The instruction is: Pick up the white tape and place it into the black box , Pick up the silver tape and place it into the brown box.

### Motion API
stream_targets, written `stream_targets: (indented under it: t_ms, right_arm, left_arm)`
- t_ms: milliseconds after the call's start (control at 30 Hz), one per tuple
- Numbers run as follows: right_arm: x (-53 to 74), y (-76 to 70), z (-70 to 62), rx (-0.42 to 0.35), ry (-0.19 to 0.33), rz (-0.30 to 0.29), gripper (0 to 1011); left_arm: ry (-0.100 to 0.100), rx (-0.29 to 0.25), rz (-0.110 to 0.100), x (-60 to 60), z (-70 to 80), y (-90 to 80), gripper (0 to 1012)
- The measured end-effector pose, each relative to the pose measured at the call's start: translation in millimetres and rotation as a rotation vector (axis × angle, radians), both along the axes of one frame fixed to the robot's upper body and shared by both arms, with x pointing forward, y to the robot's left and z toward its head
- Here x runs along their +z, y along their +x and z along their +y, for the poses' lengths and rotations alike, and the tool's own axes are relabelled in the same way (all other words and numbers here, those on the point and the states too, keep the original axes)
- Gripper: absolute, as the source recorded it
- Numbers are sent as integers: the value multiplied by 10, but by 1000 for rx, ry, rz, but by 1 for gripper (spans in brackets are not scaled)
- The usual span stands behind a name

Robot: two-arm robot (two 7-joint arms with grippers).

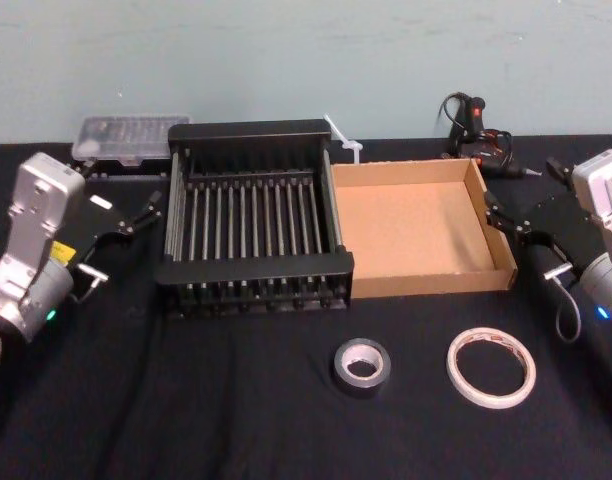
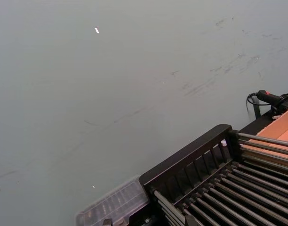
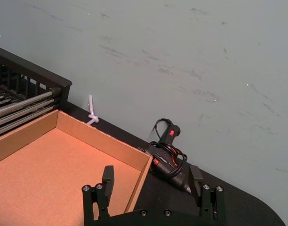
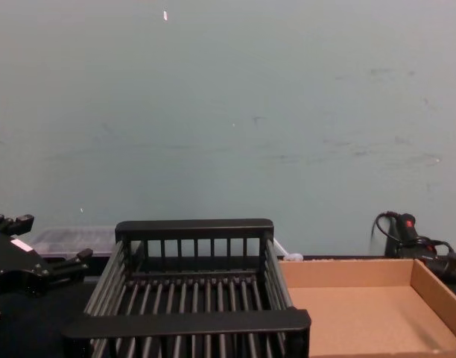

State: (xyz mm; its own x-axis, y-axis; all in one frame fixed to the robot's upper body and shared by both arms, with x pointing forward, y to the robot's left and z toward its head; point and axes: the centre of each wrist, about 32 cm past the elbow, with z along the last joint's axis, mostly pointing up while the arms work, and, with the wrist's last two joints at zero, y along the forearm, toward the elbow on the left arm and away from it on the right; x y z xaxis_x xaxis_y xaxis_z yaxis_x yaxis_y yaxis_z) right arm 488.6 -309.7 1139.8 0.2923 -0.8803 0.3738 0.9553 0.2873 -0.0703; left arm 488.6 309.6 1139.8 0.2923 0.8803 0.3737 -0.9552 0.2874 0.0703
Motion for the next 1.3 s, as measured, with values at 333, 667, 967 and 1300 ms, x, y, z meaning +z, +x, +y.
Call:
stream_targets:
  t_ms: [333, 667, 967, 1300]
  right_arm:
    - [0, 0, 0, 0, 0, 0, 1002]
    - [0, 0, 0, 0, 0, 0, 1002]
    - [0, 0, 0, 0, 0, 0, 1002]
    - [33, -18, 13, 12, 6, 4, 1002]
  left_arm:
    - [0, 0, 0, 0, 0, 0, 1001]
    - [0, 0, 0, 0, 0, 0, 1001]
    - [0, 0, 0, 0, 0, 0, 1001]
    - [0, 0, 0, 0, 0, 0, 1001]
